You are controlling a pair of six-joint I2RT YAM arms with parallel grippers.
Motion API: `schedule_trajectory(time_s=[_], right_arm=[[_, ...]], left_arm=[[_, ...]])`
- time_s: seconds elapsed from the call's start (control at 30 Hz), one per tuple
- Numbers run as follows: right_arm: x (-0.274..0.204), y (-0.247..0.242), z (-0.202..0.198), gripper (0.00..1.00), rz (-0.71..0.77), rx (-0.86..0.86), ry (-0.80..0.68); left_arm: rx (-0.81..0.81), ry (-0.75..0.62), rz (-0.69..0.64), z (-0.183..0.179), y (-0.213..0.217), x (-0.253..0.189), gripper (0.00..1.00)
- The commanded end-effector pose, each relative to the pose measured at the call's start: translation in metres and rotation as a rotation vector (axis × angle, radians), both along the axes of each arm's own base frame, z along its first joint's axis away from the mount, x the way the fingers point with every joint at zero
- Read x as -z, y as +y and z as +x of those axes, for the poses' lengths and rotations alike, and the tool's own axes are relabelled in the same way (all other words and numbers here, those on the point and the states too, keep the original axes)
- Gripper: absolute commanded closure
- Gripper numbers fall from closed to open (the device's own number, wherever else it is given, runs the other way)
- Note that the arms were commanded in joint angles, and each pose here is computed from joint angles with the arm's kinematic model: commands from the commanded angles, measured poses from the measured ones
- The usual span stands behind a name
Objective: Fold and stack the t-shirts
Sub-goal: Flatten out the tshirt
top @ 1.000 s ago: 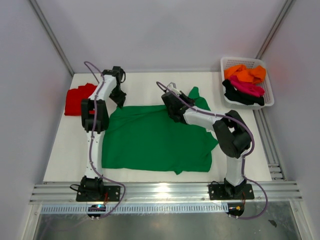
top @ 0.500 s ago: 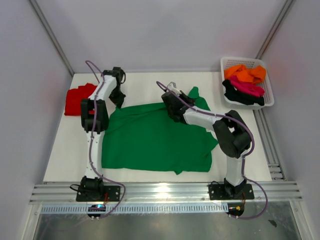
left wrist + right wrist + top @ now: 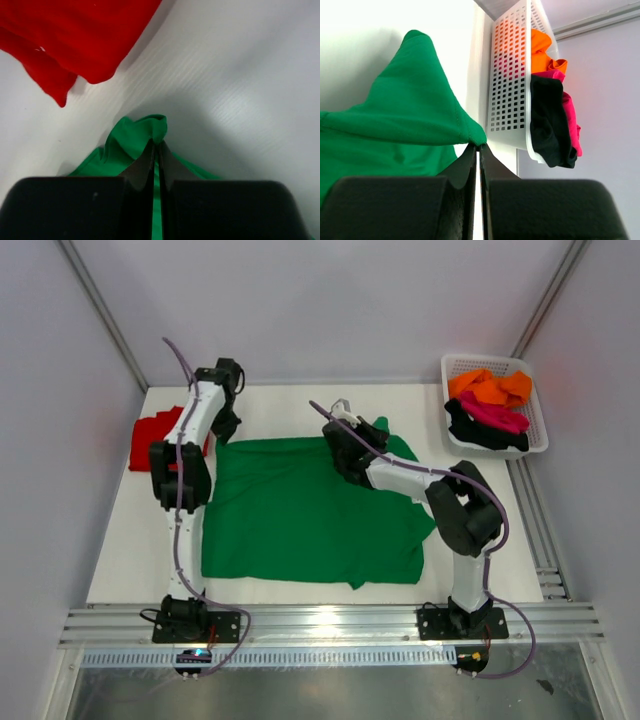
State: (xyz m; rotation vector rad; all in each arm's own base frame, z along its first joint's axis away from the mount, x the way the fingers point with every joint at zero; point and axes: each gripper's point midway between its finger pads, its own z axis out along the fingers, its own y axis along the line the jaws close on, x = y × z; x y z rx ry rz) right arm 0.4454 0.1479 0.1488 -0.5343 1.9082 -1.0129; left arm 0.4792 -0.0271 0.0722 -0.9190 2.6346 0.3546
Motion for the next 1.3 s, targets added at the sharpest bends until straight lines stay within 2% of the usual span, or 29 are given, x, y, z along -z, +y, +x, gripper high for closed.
schedule_trajectory(time_s=[0.0,0.17,0.4,0.77,0.83,0.9,0.93,0.97,1.13,1.27], right_arm=[[-0.043,-0.003,0.0,0.97,0.053,0.03,-0.125],[-0.05,-0.01,-0.003,0.97,0.01,0.063,-0.154],[-0.063,-0.02,-0.009,0.97,-0.005,0.128,-0.202],[-0.086,-0.036,-0.021,0.97,-0.065,0.199,-0.252],[-0.086,-0.041,-0.026,0.97,-0.125,0.207,-0.229],[-0.091,-0.043,-0.028,0.97,-0.12,0.232,-0.26],[-0.091,-0.045,-0.03,0.97,-0.176,0.231,-0.229],[-0.097,-0.046,-0.032,0.97,-0.153,0.246,-0.264],[-0.109,-0.051,-0.037,0.97,-0.264,0.266,-0.276],[-0.11,-0.05,-0.038,0.97,-0.266,0.297,-0.276]], left_arm=[[0.034,-0.165,0.057,0.01,0.016,-0.076,1.0],[0.078,-0.255,0.043,0.011,0.013,-0.113,1.0],[0.102,-0.282,0.079,0.001,0.02,-0.139,1.0],[0.128,-0.221,0.136,-0.03,0.033,-0.153,1.0],[0.124,-0.203,0.168,-0.036,0.039,-0.15,1.0],[0.124,-0.192,0.186,-0.042,0.042,-0.152,1.0],[0.121,-0.189,0.193,-0.044,0.044,-0.154,1.0],[0.123,-0.184,0.198,-0.046,0.045,-0.155,1.0],[0.124,-0.168,0.197,-0.053,0.045,-0.156,1.0],[0.125,-0.164,0.194,-0.058,0.045,-0.157,1.0]])
